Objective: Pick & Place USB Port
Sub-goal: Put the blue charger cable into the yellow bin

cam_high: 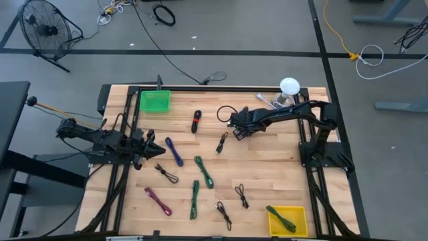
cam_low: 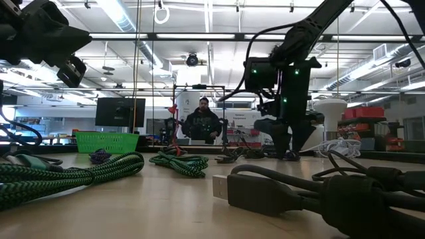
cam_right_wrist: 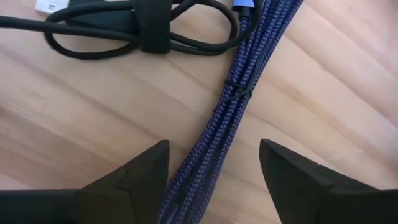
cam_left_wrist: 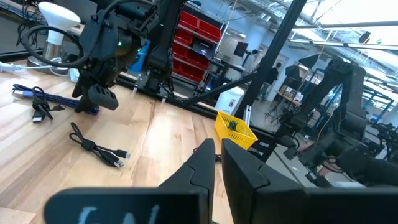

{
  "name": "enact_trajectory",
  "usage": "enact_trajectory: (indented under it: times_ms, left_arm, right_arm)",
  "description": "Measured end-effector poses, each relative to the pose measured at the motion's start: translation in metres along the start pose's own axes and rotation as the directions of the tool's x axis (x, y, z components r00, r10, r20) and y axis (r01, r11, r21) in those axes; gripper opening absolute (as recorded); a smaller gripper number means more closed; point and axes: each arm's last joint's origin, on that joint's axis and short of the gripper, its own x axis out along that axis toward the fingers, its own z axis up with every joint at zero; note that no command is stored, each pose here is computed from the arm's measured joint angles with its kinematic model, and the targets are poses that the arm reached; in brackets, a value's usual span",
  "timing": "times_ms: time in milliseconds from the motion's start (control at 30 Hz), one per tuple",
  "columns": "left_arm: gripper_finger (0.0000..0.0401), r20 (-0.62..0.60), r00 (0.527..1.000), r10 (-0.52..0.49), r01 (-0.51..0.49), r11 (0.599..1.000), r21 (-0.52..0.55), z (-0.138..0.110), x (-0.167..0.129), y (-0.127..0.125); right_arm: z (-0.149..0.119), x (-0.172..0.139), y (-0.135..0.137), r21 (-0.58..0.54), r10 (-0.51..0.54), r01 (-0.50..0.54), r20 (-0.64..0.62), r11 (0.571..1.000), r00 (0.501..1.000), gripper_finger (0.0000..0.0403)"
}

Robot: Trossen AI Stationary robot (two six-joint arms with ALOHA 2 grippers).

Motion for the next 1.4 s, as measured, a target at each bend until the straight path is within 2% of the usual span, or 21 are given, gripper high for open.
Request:
enact_trajectory:
  times_ms: [100,233,367,467,533,667,900,1033,1133,1300,1400]
  left_arm:
    - [0.0032,0.0,1.0,0.0,0.0,1.0,0.0,0.0,0.0,0.0]
    - [0.0032,0.0,1.0,0.0,0.0,1.0,-0.001,0.0,0.0,0.0]
    - [0.0032,0.0,1.0,0.0,0.0,1.0,-0.002,0.0,0.0,0.0]
    - [0.0032,0.0,1.0,0.0,0.0,1.0,-0.002,0.0,0.0,0.0]
    - [0.0032,0.0,1.0,0.0,0.0,1.0,-0.002,0.0,0.0,0.0]
    - [0.0032,0.0,1.0,0.0,0.0,1.0,-0.002,0.0,0.0,0.0]
    - [0.0032,-0.001,1.0,0.0,0.0,1.0,-0.001,0.0,0.0,0.0]
    - [0.0032,-0.001,1.0,0.0,0.0,1.0,-0.001,0.0,0.0,0.0]
    - [0.0032,-0.002,1.0,0.0,0.0,1.0,-0.001,0.0,0.0,0.0]
    - [0.0032,-0.002,1.0,0.001,-0.001,1.0,-0.007,0.0,0.0,0.0]
    - [0.0032,-0.002,1.0,0.001,-0.001,1.0,-0.007,0.0,0.0,0.0]
  right_arm:
    - [0.0,0.001,0.001,0.007,0.008,-0.008,-0.006,1.0,1.0,0.0231]
    - [-0.001,0.004,0.002,0.008,0.023,-0.023,-0.015,1.0,1.0,0.0184]
    - [-0.008,0.01,0.001,0.009,0.04,-0.04,-0.03,0.999,0.999,0.0109]
    - [-0.011,0.013,-0.001,0.004,0.039,-0.039,-0.039,0.999,0.998,0.0036]
    - [-0.014,0.014,-0.003,-0.004,0.011,-0.011,-0.052,1.0,0.999,0.0015]
    - [-0.014,0.014,-0.005,0.04,-0.002,0.004,-0.057,0.999,0.998,0.0015]
    - [-0.016,-0.002,-0.015,0.032,0.015,-0.013,-0.077,0.999,0.997,0.0007]
    - [-0.017,-0.025,-0.02,0.023,0.063,-0.062,-0.063,0.998,0.996,0.0006]
    - [-0.025,-0.041,-0.023,-0.014,0.068,-0.069,-0.078,0.998,0.995,0.0006]
    - [-0.041,-0.073,-0.02,-0.082,0.125,-0.128,-0.032,0.988,0.992,0.0006]
    - [-0.054,-0.095,-0.016,-0.126,0.202,-0.2,0.002,0.972,0.979,0.0006]
